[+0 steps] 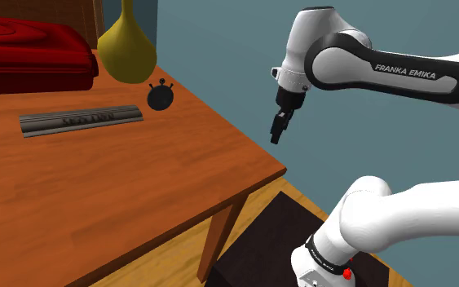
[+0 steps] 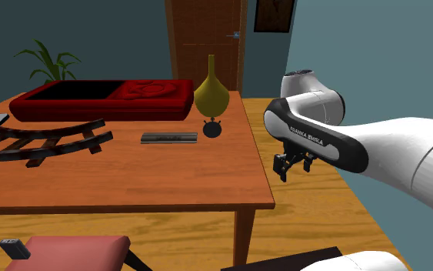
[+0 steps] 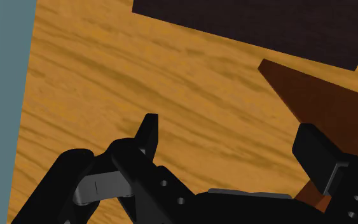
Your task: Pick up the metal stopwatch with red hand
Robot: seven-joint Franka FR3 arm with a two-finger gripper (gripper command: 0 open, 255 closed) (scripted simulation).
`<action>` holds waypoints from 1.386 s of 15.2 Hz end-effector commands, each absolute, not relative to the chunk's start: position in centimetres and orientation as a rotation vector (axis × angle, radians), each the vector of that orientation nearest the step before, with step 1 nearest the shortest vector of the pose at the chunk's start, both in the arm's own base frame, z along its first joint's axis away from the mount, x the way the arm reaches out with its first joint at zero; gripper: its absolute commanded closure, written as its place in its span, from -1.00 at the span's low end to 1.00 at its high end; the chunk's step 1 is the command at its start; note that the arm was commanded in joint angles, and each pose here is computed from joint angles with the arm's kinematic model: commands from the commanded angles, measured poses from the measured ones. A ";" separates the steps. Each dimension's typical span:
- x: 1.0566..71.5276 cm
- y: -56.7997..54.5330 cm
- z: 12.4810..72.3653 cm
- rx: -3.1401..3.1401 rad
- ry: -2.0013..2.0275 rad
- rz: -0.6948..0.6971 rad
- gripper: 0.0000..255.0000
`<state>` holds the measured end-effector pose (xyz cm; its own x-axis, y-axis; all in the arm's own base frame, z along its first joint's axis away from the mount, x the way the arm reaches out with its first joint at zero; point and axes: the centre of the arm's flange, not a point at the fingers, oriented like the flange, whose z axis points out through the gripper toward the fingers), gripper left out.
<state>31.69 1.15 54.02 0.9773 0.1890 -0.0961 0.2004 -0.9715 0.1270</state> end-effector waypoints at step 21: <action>51.1 15.1 60.3 3.123 0.209 -0.043 -1.00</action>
<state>49.80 14.57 59.89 0.9901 0.1370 -0.0315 0.1376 -0.9904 0.0164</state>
